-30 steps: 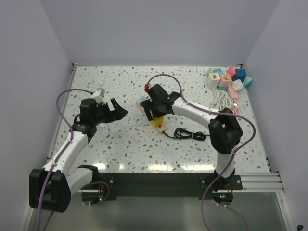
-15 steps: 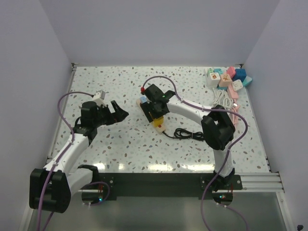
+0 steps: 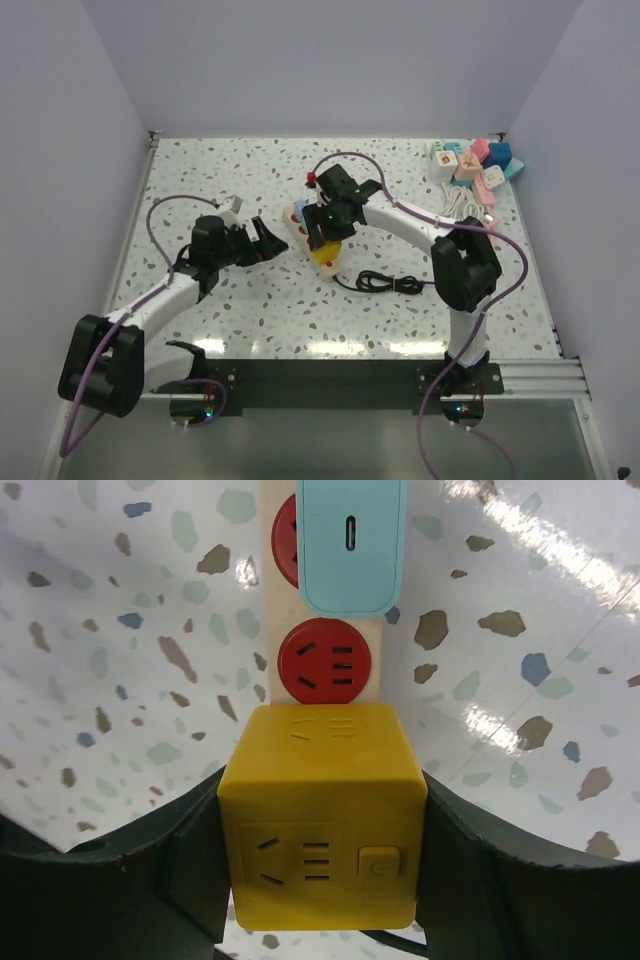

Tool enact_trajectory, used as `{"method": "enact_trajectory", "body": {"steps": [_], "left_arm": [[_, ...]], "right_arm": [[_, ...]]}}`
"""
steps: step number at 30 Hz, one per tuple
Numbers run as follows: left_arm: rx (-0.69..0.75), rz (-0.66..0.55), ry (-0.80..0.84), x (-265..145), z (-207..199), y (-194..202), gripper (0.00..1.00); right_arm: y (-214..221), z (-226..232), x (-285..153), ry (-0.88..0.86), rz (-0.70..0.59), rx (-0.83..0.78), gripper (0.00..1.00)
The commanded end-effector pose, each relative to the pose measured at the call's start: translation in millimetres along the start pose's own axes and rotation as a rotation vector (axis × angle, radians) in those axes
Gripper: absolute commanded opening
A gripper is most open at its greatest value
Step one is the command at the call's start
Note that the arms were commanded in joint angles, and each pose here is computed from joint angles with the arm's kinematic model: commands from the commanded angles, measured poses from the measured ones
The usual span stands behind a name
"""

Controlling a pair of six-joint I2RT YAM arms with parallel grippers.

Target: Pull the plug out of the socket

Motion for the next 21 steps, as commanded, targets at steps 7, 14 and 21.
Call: {"method": "enact_trajectory", "body": {"steps": [7, 14, 21], "left_arm": [[-0.109, -0.021, -0.063, 53.3, -22.8, -17.0, 1.0], [-0.197, 0.091, -0.126, 89.6, -17.5, 4.6, 0.97], [-0.216, 0.141, -0.145, 94.7, -8.8, 23.5, 0.76]], "right_arm": [[-2.1, 46.8, -36.9, -0.355, -0.004, 0.202, 0.0], [2.2, 45.7, -29.7, -0.382, -0.036, 0.253, 0.0], [-1.5, 46.9, -34.3, -0.402, -0.05, 0.25, 0.0]]}}
Point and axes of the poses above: each gripper's point midway between its finger pads, its own x axis out along the fingers, its own z axis along the line the jaws close on, y = z × x, the point moved 3 cm from there along -x, back along the fingers, and after that the axes turned 13 degrees about x, right-handed, at the moved point
